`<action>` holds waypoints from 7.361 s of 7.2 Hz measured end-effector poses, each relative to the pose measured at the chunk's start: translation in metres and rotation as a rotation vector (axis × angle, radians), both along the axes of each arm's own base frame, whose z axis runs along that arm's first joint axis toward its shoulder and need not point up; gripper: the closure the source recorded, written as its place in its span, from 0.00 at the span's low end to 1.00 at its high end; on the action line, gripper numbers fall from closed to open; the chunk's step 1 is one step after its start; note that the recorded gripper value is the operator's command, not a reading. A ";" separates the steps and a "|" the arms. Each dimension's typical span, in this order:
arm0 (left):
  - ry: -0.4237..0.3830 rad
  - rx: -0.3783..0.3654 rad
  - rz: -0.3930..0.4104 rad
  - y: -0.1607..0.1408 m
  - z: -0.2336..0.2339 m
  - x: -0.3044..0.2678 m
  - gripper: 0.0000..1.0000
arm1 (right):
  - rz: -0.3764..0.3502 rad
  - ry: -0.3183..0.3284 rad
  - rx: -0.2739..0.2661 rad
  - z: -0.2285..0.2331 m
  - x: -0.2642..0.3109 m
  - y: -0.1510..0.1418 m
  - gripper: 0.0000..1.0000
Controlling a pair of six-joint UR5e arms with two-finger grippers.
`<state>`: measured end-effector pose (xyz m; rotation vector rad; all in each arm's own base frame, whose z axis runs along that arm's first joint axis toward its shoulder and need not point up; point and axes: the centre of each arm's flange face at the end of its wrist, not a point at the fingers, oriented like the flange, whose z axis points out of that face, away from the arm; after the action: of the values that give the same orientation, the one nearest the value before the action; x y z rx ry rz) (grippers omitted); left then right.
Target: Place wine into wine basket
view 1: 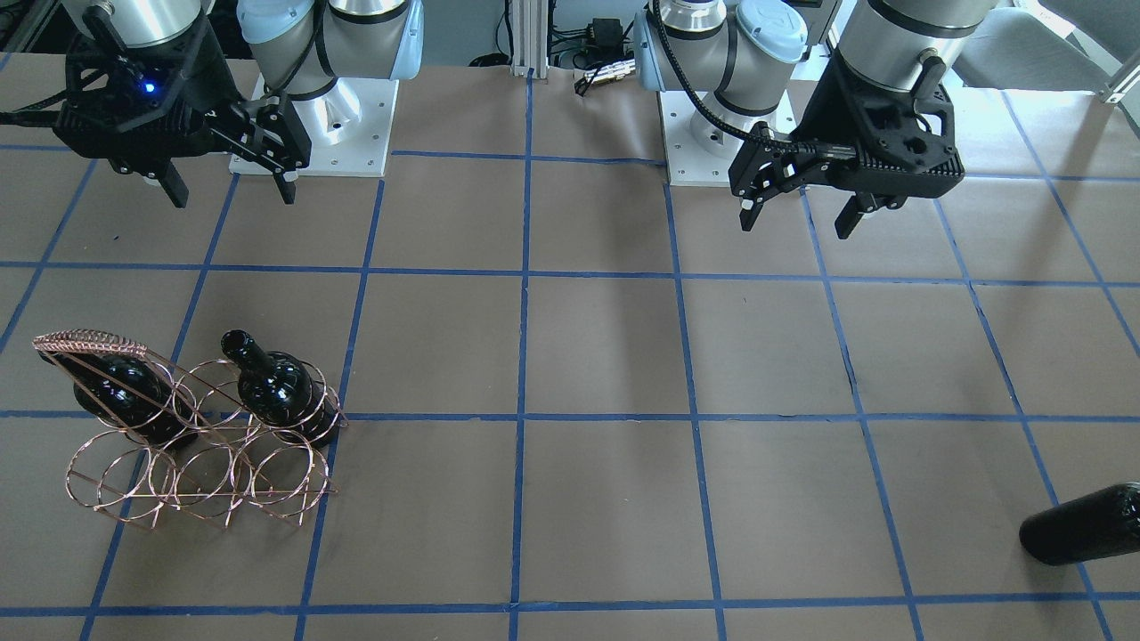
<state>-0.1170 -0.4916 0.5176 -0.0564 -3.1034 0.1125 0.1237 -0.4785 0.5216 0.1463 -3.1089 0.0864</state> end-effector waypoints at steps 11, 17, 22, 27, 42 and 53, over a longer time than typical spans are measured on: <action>-0.002 0.003 0.002 -0.007 -0.007 0.007 0.00 | -0.002 0.001 0.001 0.000 -0.001 0.000 0.00; 0.000 0.004 0.028 -0.015 -0.011 0.024 0.00 | -0.002 -0.001 0.000 0.000 -0.001 0.000 0.00; -0.013 -0.031 0.063 -0.044 -0.010 0.126 0.00 | -0.008 -0.003 -0.005 0.001 -0.003 -0.001 0.00; -0.055 -0.070 0.092 -0.113 -0.013 0.294 0.00 | -0.004 -0.002 -0.006 0.001 -0.002 -0.001 0.00; -0.091 -0.165 0.063 -0.206 -0.136 0.417 0.40 | -0.003 -0.003 -0.014 0.000 -0.001 -0.003 0.00; -0.056 -0.138 0.090 -0.186 -0.079 0.320 1.00 | -0.003 -0.001 -0.014 0.000 -0.001 -0.003 0.00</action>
<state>0.2027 -0.6773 0.4382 0.0778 -3.1492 0.3340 0.1224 -0.4814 0.5218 0.1416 -3.1090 0.1084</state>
